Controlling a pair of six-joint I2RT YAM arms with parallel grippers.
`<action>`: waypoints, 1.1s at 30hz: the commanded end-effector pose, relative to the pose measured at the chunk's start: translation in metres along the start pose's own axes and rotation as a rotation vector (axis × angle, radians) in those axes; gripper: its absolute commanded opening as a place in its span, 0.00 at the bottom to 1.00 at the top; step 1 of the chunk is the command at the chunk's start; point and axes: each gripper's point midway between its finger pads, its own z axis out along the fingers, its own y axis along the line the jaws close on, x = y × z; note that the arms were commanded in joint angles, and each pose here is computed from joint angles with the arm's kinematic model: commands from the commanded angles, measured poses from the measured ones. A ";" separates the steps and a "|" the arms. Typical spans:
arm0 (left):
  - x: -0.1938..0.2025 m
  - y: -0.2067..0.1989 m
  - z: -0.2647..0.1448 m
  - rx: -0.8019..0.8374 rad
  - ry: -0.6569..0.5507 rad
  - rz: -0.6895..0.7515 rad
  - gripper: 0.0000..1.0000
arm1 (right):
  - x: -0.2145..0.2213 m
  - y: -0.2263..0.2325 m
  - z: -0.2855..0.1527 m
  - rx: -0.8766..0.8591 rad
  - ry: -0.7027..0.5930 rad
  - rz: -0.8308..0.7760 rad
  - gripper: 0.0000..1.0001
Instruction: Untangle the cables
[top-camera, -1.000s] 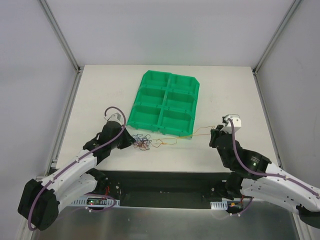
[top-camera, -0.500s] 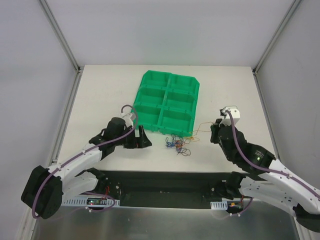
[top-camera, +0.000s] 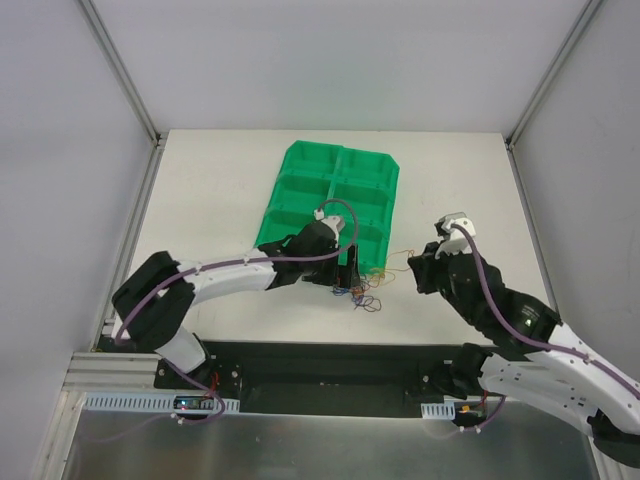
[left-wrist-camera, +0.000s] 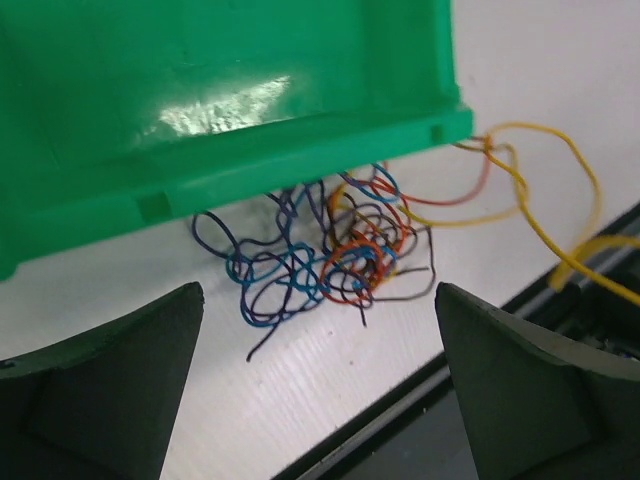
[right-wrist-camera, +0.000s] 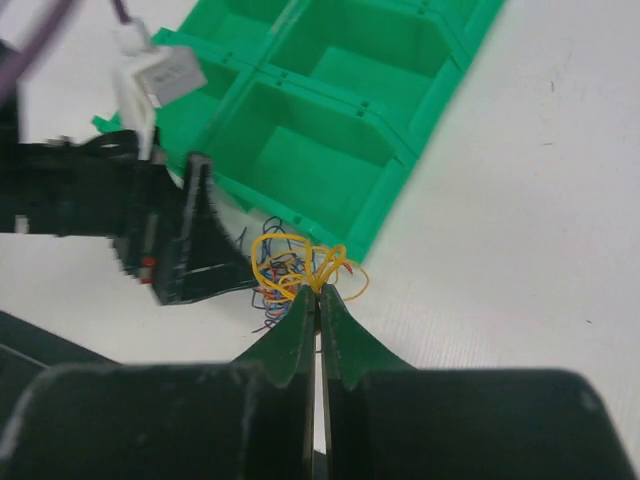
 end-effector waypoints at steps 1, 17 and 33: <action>-0.002 0.018 0.026 -0.150 0.016 -0.108 0.99 | -0.036 0.021 -0.025 -0.156 -0.095 0.041 0.01; 0.054 0.105 0.018 -0.443 0.057 -0.097 0.69 | -0.131 0.023 -0.094 -0.273 -0.343 0.050 0.01; 0.032 0.177 -0.078 -0.483 -0.231 -0.175 0.00 | -0.182 0.006 -0.094 -0.101 -0.440 -0.005 0.01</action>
